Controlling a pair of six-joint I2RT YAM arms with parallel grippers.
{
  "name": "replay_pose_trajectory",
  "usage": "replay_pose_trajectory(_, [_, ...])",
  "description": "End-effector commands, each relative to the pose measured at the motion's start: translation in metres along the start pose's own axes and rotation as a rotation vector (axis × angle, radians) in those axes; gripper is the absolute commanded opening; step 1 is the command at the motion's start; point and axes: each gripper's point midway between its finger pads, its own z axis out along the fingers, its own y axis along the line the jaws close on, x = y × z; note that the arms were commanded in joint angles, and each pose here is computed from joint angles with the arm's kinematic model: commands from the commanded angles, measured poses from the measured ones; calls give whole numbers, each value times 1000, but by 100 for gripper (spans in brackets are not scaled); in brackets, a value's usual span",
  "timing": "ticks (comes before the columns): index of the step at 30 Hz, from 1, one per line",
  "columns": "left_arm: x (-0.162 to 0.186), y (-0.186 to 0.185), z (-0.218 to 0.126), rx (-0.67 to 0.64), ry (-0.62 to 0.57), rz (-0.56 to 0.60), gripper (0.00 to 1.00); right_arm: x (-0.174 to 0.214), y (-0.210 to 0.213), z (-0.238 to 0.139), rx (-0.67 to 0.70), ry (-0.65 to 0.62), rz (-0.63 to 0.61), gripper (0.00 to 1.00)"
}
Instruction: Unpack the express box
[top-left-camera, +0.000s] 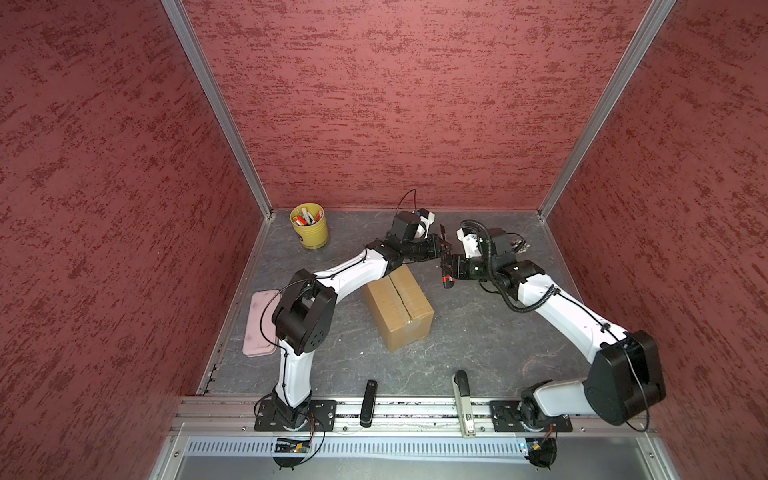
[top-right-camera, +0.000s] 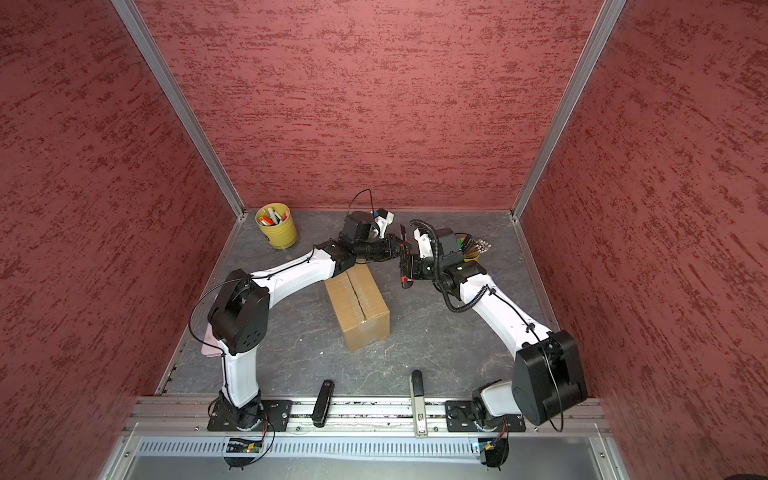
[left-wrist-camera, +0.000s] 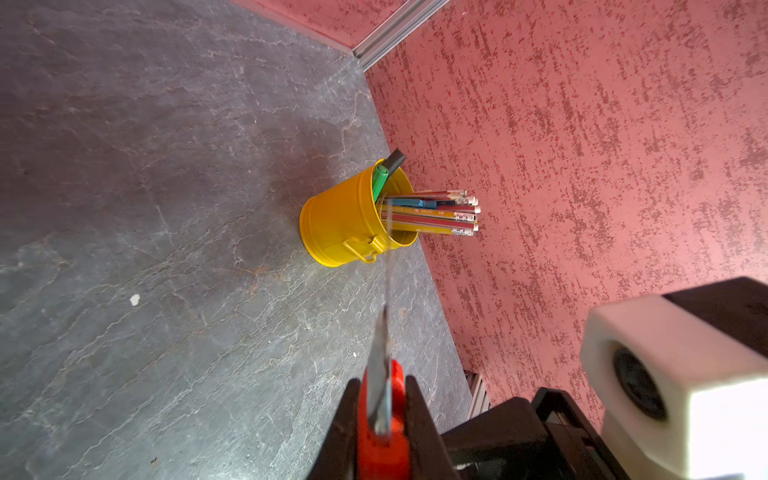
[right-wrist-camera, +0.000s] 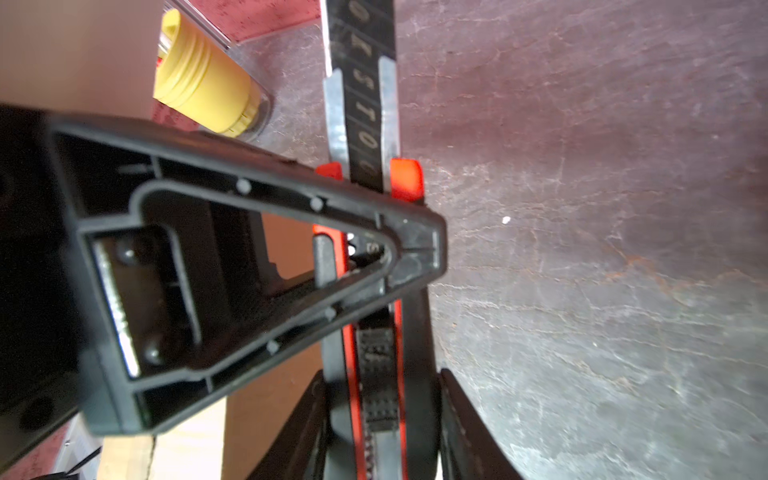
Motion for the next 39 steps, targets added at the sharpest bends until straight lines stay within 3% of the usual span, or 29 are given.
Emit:
replay_pose_trajectory(1, [-28, -18, -23, 50, -96, 44, 0, -21, 24, -11, -94, -94, -6, 45])
replay_pose_trajectory(9, [-54, -19, -57, 98, -194, 19, 0, -27, 33, -20, -145, -152, 9, 52])
replay_pose_trajectory(20, [-85, -30, -103, 213, -349, -42, 0, -51, 57, -30, -322, -307, 105, 55])
replay_pose_trajectory(28, [-100, -37, -109, 311, -453, -83, 0, -66, 81, -29, -487, -370, 140, 58])
replay_pose_trajectory(39, [-106, -50, -105, 411, -488, -127, 0, -74, 96, -22, -573, -383, 156, 61])
